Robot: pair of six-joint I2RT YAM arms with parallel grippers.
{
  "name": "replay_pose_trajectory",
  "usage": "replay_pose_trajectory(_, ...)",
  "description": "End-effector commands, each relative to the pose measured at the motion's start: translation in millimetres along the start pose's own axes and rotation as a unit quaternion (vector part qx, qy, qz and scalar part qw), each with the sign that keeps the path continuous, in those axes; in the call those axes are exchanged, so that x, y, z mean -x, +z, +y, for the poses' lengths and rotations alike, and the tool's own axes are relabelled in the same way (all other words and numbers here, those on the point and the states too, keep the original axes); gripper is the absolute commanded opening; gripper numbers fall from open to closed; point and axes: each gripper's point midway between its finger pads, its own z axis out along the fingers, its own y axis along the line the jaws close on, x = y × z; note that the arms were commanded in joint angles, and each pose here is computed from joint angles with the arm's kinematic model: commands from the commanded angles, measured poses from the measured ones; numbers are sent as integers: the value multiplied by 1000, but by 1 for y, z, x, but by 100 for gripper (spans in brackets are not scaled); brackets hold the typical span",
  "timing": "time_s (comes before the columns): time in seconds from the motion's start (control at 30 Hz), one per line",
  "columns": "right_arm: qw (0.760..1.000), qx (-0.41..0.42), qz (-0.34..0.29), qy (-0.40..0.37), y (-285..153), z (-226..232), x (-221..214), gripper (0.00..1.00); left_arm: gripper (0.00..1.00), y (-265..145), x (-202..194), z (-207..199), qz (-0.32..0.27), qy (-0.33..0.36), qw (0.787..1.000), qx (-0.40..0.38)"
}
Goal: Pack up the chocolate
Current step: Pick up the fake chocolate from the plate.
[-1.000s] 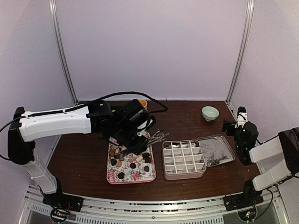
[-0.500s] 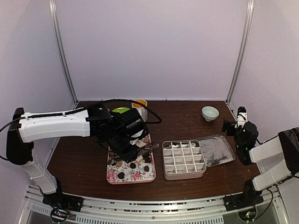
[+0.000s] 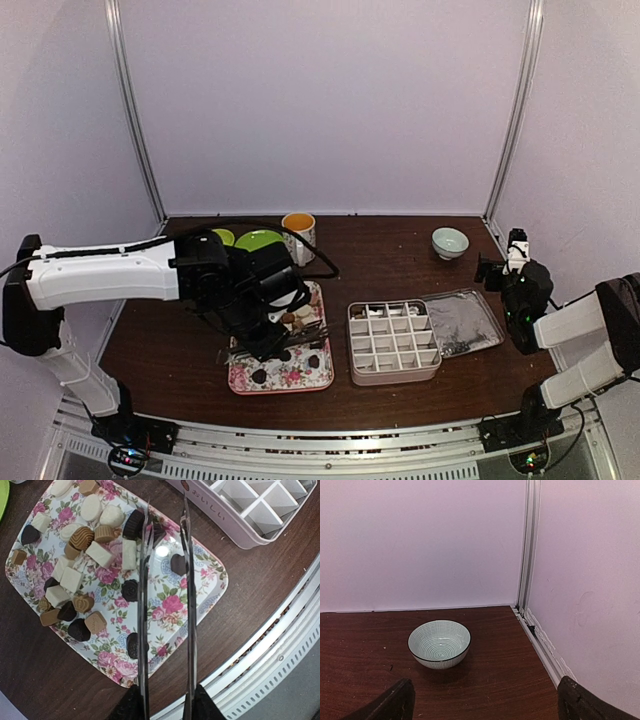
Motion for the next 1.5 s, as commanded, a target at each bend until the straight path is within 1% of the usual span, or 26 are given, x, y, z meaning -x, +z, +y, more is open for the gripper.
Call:
replay_pose_trajectory(0.0,1000,-7,-6,2,3,-3,5,100,34,-10,-16,-4,15,-1,1000,-3)
replay_pose_trajectory(0.17,1000,-8,-6,2,3,-4,5,100,34,-9,-30,-7,37,4,999,9)
replay_pose_trajectory(0.37,1000,-7,-6,2,3,-4,5,100,35,-9,-31,-16,40,8,999,7)
replay_pose_trajectory(0.67,1000,-7,-6,2,3,-3,5,100,35,4,-37,-9,84,21,994,59)
replay_pose_trajectory(0.87,1000,-7,-6,2,3,-3,5,100,37,5,-32,-16,83,33,994,56)
replay_pose_trajectory(1.13,1000,-7,-6,2,3,-3,5,100,39,0,-28,-18,72,31,996,50)
replay_pose_trajectory(1.2,1000,-8,-6,2,3,-4,5,100,40,4,-31,-21,78,33,995,43)
replay_pose_trajectory(1.33,1000,-7,-6,2,3,-3,5,100,40,11,-36,-21,91,35,994,43)
replay_pose_trajectory(1.47,1000,-8,-6,2,3,-4,5,100,40,11,-34,-23,88,35,995,41)
